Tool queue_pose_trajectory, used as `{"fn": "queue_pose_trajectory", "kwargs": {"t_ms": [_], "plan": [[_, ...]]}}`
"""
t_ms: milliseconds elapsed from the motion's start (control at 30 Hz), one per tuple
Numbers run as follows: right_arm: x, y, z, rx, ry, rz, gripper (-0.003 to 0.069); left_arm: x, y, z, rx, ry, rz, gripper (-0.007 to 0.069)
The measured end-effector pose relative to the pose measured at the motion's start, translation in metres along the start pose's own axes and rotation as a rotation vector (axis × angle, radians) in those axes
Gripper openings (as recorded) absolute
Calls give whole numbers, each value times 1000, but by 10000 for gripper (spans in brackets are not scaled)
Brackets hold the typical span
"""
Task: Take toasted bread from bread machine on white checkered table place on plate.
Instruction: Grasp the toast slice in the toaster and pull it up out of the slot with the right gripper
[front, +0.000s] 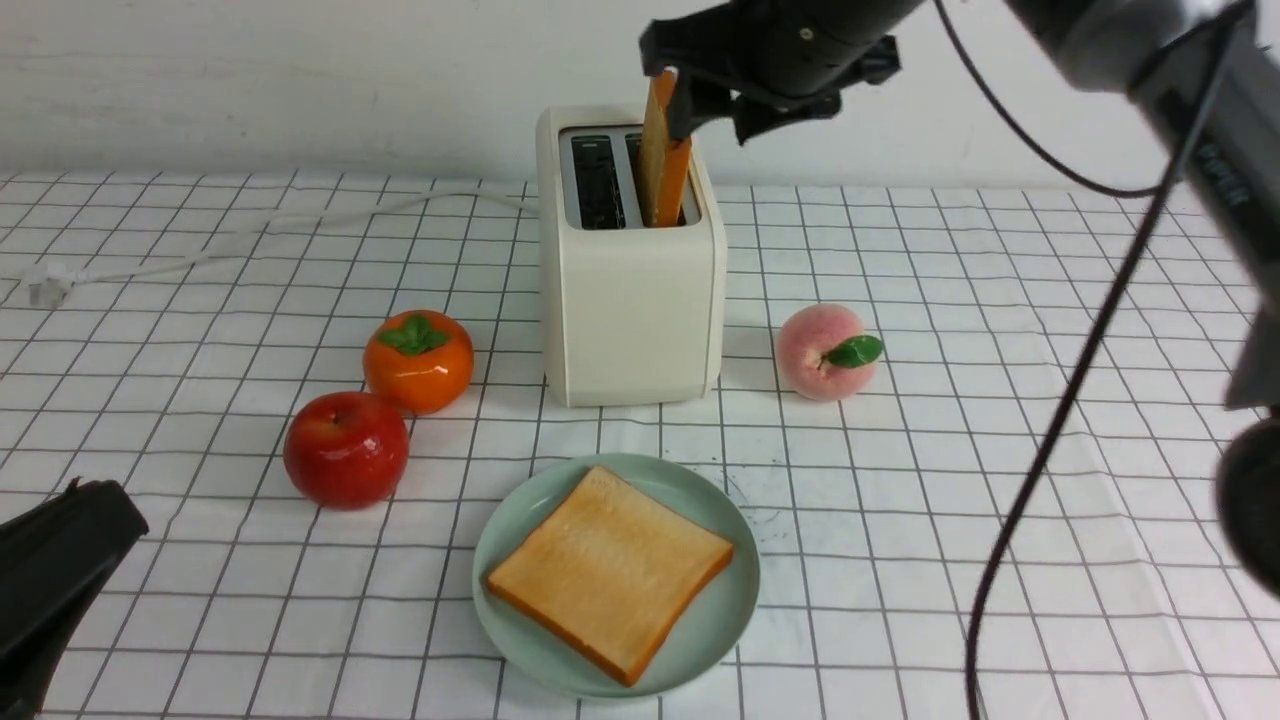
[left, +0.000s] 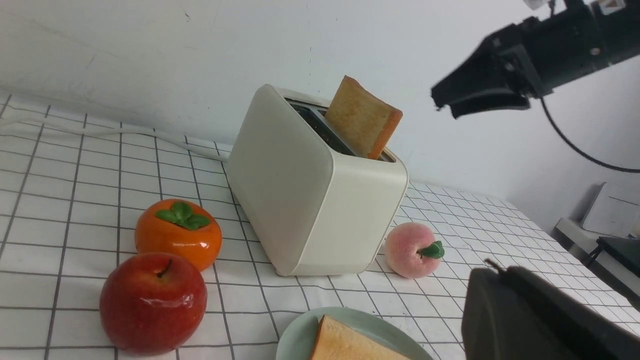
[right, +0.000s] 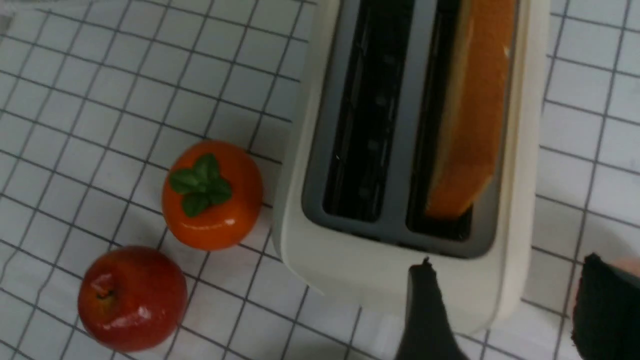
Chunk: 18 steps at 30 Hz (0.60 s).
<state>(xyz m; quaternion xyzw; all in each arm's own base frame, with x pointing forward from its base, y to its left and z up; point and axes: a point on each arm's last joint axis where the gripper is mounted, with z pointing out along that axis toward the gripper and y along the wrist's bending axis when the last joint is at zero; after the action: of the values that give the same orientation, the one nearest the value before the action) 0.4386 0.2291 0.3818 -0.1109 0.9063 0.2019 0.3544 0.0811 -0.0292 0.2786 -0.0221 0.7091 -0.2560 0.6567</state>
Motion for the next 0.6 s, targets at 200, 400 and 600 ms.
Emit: {"fn": "queue_pose_trajectory", "kwargs": {"t_ms": [200,400,600], "plan": [[-6,-13,52,18,-159,7,455,0,0,0,1,1,1,-13],[-7,-26,78,14,-238,15,454,0,0,0,4,3,2,-13],[-6,-26,80,14,-234,10,440,1,-1,0,7,6,4,-13]]}}
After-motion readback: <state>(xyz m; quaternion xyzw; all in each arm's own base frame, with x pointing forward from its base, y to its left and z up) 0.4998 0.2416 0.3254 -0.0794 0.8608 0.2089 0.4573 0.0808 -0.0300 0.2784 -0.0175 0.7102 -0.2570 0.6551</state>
